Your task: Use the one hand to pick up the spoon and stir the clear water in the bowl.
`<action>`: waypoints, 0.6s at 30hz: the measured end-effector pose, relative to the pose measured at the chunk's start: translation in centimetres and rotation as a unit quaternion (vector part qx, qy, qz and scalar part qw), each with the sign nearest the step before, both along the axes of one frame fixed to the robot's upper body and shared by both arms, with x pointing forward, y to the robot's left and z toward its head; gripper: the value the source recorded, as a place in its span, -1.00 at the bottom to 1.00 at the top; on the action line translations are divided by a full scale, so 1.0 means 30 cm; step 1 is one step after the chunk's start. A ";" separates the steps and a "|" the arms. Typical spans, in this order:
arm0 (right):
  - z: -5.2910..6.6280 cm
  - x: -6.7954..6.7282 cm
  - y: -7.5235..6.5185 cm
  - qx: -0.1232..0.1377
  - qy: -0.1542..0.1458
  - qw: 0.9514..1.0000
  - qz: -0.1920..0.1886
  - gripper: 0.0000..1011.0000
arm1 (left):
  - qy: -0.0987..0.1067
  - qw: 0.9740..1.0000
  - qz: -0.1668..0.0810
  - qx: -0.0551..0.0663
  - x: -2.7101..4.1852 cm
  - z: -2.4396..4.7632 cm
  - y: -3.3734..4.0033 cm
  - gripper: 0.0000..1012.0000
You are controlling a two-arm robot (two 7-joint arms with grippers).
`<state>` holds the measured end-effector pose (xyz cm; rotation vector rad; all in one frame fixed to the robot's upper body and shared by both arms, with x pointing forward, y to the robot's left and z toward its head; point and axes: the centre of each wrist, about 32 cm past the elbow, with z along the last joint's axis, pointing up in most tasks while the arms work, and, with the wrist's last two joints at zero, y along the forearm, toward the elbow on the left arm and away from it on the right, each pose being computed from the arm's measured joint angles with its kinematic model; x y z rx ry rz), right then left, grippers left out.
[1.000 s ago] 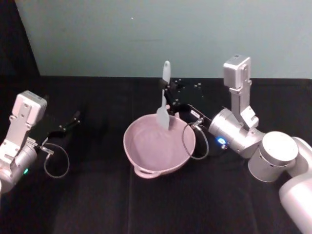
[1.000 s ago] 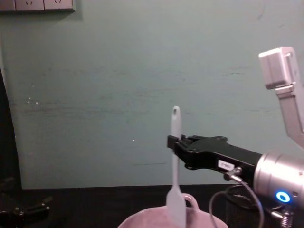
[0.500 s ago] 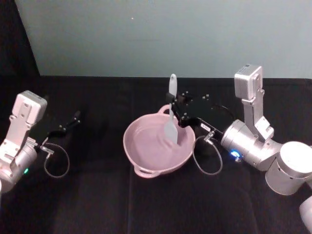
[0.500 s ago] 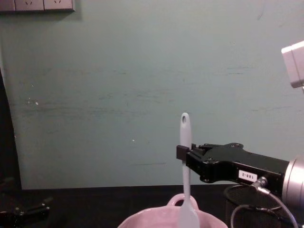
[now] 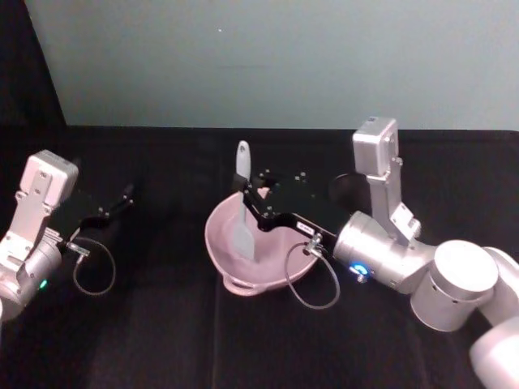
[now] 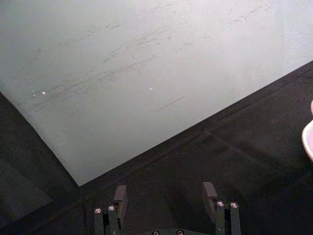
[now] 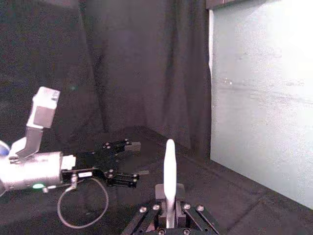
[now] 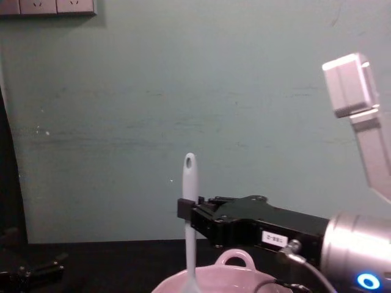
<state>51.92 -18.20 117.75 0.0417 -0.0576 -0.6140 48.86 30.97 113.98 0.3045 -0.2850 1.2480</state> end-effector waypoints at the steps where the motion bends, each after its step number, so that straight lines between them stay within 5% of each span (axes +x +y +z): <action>1: -0.004 0.015 0.009 0.001 0.003 1.000 -0.001 -0.79 | 0.000 1.000 0.000 0.000 0.000 0.000 0.000 1.00; 10: -0.014 0.099 0.030 0.010 -0.019 0.999 -0.040 -0.79 | 0.000 1.000 0.000 0.000 0.000 0.000 0.000 1.00; 18: 0.002 0.131 -0.013 -0.009 -0.057 0.994 -0.091 -0.79 | 0.000 1.000 0.000 0.000 0.000 0.000 0.000 1.00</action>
